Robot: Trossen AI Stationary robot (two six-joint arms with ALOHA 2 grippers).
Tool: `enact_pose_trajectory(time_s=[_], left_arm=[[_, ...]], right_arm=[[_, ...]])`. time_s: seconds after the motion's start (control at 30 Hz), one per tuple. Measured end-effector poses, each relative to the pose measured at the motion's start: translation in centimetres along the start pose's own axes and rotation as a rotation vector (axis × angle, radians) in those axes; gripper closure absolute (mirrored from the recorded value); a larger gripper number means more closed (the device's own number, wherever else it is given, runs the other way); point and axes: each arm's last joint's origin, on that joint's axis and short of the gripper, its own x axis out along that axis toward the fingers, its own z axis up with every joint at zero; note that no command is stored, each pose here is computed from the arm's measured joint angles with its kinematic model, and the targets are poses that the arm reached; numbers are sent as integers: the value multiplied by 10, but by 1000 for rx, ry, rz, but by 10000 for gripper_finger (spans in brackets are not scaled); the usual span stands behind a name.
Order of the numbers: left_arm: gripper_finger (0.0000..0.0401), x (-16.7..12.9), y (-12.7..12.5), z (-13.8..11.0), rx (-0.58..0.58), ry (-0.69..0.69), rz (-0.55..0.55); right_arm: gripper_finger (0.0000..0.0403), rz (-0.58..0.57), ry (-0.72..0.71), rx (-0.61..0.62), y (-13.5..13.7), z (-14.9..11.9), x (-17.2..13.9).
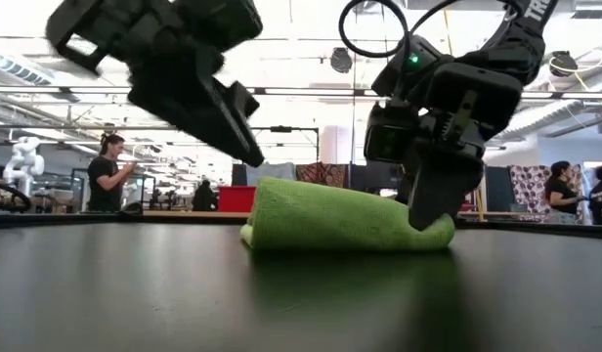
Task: Roll towel
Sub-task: Roll the green towel
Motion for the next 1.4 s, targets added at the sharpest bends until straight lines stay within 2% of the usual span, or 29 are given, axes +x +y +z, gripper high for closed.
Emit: enact_pose_trajectory(time_s=[0.1, 0.2, 0.3, 0.4, 0.53, 0.73, 0.9, 1.07, 1.17, 1.23, 1.33, 1.4], left_arm=[[272, -1, -17, -1, 92, -3, 168], [272, -2, -27, 1, 166, -20, 245], [268, 0, -30, -2, 193, -1, 242], [252, 6, -29, -7, 163, 20, 249], [214, 15, -28, -10, 121, 15, 265], [159, 25, -27, -15, 120, 28, 274], [152, 35, -25, -24, 126, 64, 318], [152, 45, -21, -33, 68, 94, 336], [160, 47, -21, -34, 8, 83, 363], [179, 47, -20, -33, -29, 75, 377], [234, 47, -17, -33, -52, 73, 390], [284, 47, -16, -33, -56, 79, 381]], right_arm=[[399, 16, -1, 49, -3, 2, -2], [399, 41, -3, 99, -6, 4, -5], [399, 53, -15, 146, -9, 7, -8], [399, 59, -23, 199, -11, 9, -10], [399, 59, -26, 240, -12, 10, -11], [399, 60, -29, 282, -12, 10, -11], [399, 66, -41, 312, -12, 11, -11], [399, 71, -49, 337, -11, 12, -11], [399, 73, -52, 340, -11, 13, -11], [398, 75, -55, 335, -11, 13, -11], [387, 82, -58, 305, -10, 13, -11], [369, 84, -61, 279, -10, 13, -11]])
